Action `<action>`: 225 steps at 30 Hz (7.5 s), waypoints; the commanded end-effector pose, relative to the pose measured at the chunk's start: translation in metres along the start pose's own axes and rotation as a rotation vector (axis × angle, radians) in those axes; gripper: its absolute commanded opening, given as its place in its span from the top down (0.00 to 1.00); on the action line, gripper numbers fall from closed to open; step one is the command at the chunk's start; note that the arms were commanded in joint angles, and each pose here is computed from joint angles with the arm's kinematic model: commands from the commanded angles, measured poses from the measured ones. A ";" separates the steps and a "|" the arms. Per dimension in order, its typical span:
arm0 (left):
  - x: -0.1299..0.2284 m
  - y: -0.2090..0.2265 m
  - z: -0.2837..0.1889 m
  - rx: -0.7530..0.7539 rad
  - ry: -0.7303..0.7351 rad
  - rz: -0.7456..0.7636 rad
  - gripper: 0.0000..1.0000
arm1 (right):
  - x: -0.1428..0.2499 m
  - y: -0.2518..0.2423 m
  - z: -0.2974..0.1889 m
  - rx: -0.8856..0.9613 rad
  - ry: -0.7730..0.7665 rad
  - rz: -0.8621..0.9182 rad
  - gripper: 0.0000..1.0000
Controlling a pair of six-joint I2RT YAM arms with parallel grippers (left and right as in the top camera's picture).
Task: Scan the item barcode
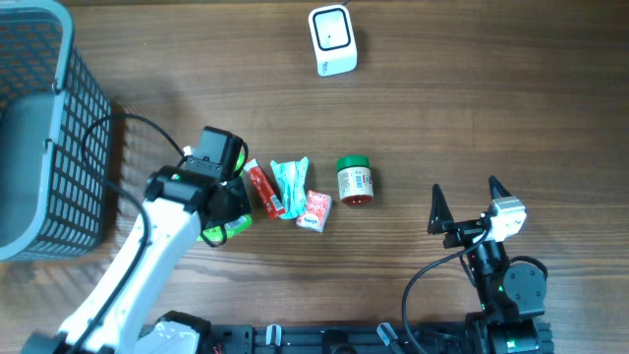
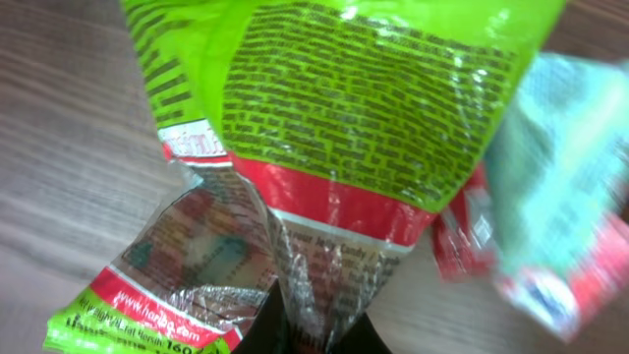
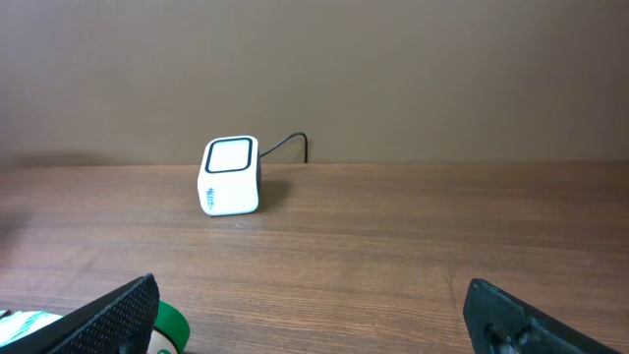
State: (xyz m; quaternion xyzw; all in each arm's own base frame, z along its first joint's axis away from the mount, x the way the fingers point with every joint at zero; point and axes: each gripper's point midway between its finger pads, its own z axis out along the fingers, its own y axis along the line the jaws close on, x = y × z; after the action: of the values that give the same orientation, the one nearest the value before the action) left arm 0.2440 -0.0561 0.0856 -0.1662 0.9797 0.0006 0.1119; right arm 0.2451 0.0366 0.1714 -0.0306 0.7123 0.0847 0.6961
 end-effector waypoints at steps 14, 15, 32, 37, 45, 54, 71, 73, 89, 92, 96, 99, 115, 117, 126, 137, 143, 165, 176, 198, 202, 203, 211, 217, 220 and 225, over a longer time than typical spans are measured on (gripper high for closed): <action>-0.009 -0.034 0.094 0.081 0.149 -0.075 0.56 | -0.001 -0.001 0.000 0.003 -0.006 0.004 0.00; -0.009 -0.036 0.093 0.091 0.149 -0.062 0.50 | -0.001 -0.001 0.000 0.003 -0.006 0.004 0.00; -0.066 0.023 -0.025 -0.182 -0.134 0.033 0.00 | -0.001 -0.001 0.000 0.003 -0.006 0.004 0.00; -0.075 0.044 -0.020 -0.120 -0.092 -0.099 0.00 | -0.001 -0.001 0.000 0.003 -0.006 0.004 0.00; -0.087 0.079 -0.019 -0.120 -0.093 -0.242 0.00 | -0.001 -0.001 0.000 0.003 -0.006 0.004 0.00; -0.087 0.079 -0.019 -0.120 -0.092 -0.243 0.00 | -0.001 -0.001 0.000 0.003 -0.006 0.003 0.00; -0.087 0.079 -0.019 -0.120 -0.093 -0.243 0.00 | -0.001 -0.001 0.000 0.003 -0.006 0.004 0.00; -0.087 0.079 -0.019 -0.120 -0.092 -0.243 0.00 | -0.001 -0.001 0.000 0.003 -0.006 0.004 0.00; -0.087 0.079 -0.019 -0.120 -0.093 -0.243 0.00 | -0.001 -0.001 0.000 0.003 -0.006 0.004 0.00; -0.087 0.079 -0.019 -0.120 -0.092 -0.243 0.00 | -0.001 -0.001 0.000 0.003 -0.007 0.004 0.00; -0.087 0.079 -0.019 -0.120 -0.092 -0.243 0.00 | -0.001 0.000 0.000 -0.004 -0.005 0.005 0.00; -0.087 0.079 -0.019 -0.120 -0.093 -0.243 0.00 | -0.008 0.001 0.000 -0.009 -0.034 0.051 0.00; -0.087 0.079 -0.019 -0.120 -0.093 -0.243 0.00 | -0.169 0.011 -0.047 0.037 0.047 0.225 0.00; -0.087 0.079 -0.019 -0.120 -0.092 -0.242 0.00 | -0.198 0.020 -0.039 0.010 0.144 0.231 0.00; -0.087 0.079 -0.019 -0.120 -0.093 -0.243 0.00 | -0.201 0.049 0.019 -0.002 0.863 0.412 0.00; -0.087 0.079 -0.019 -0.120 -0.093 -0.243 0.00 | -0.104 0.088 0.107 -0.129 1.256 0.484 0.17; -0.087 0.079 -0.019 -0.120 -0.092 -0.243 0.00 | -0.036 0.104 0.111 0.002 1.442 0.221 0.13; -0.087 0.079 -0.019 -0.120 -0.093 -0.243 0.00 | 0.112 0.140 0.131 0.030 1.647 -0.013 0.08; -0.087 0.079 -0.019 -0.120 -0.092 -0.243 0.00 | 0.162 0.141 0.121 -0.046 1.664 -0.015 0.09; -0.087 0.079 -0.019 -0.120 -0.092 -0.243 0.00 | 0.159 0.141 0.124 -0.036 1.640 -0.035 0.29; -0.087 0.079 -0.019 -0.120 -0.093 -0.243 0.00 | 0.135 0.145 0.129 -0.054 1.576 -0.025 0.29; -0.087 0.079 -0.019 -0.120 -0.093 -0.243 0.00 | 0.121 0.144 0.133 -0.044 1.535 -0.023 0.30; -0.087 0.079 -0.019 -0.120 -0.092 -0.242 0.00 | 0.017 0.132 0.139 0.051 1.243 0.041 0.36; -0.087 0.079 -0.019 -0.120 -0.093 -0.243 0.00 | 0.004 0.122 0.135 0.123 1.172 0.021 0.38; -0.087 0.079 -0.019 -0.120 -0.093 -0.242 0.00 | 0.023 0.120 0.136 0.177 1.155 0.018 0.37; -0.087 0.079 -0.019 -0.120 -0.092 -0.243 0.00 | 0.064 0.124 0.146 0.170 1.096 0.039 0.38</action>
State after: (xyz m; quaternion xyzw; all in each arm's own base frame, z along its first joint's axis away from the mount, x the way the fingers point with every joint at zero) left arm 0.2905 0.0446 0.1149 -0.2909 0.9451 0.0553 0.1380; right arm 0.3659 0.1930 0.1249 -0.0216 0.9783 0.0249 0.2047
